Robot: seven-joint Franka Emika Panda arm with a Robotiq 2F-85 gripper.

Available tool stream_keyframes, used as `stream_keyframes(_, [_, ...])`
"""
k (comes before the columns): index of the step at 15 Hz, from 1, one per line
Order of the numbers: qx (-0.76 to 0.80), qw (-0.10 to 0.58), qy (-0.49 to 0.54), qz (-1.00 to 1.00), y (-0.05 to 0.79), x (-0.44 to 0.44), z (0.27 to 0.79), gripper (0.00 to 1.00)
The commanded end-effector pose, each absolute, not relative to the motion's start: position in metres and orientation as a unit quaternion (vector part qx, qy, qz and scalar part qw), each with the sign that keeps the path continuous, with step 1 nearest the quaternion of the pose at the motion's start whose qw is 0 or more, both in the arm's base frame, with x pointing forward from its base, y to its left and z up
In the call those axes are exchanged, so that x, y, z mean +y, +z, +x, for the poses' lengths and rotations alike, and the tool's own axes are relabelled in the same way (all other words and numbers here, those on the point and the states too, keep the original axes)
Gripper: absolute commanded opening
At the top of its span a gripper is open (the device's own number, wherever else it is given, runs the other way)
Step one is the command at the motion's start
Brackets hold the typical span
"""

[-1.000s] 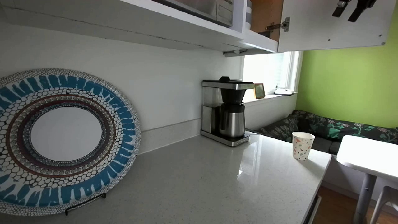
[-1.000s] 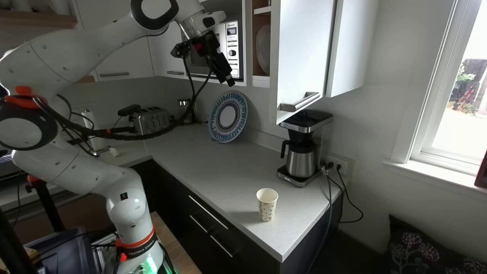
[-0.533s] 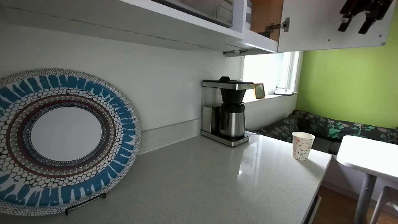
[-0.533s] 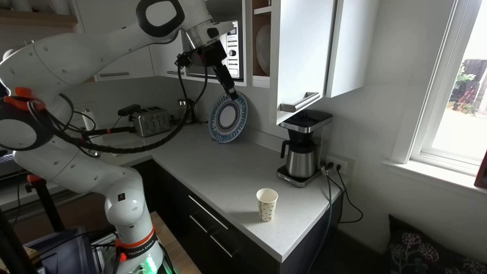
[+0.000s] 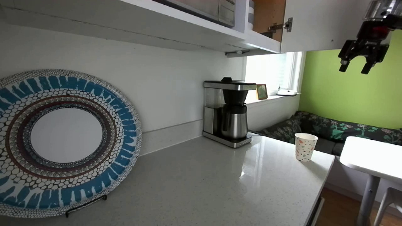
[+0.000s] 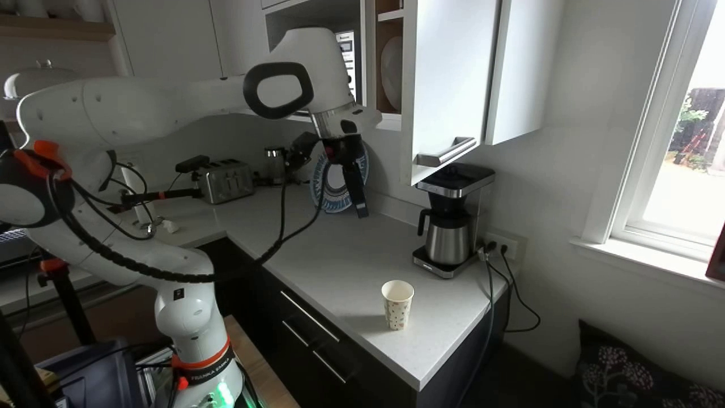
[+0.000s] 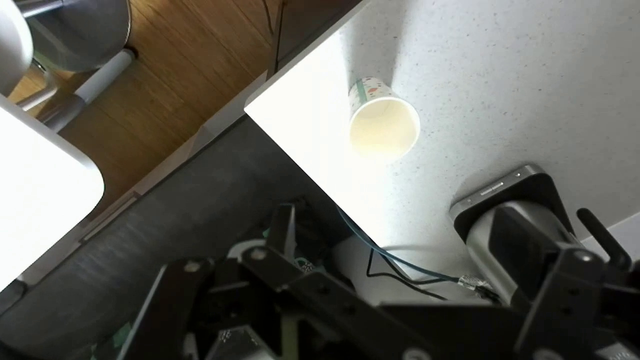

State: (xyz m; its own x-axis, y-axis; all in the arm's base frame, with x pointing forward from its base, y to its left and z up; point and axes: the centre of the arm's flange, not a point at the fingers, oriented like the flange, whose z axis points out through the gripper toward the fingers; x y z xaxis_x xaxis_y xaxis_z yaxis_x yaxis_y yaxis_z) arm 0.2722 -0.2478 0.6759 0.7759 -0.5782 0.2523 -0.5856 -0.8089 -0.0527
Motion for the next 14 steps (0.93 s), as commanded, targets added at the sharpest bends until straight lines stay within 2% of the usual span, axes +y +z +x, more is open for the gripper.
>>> stream_keyframes(1, [-0.286,-0.006,0.130,0.949,0.613,-0.264,0.278,1.00])
stream_keyframes(7, [-0.251,-0.023,0.094,0.963,0.534,-0.274,0.284,1.00])
stream_keyframes(14, [-0.217,-0.068,0.121,0.966,0.481,-0.289,0.304,1.00])
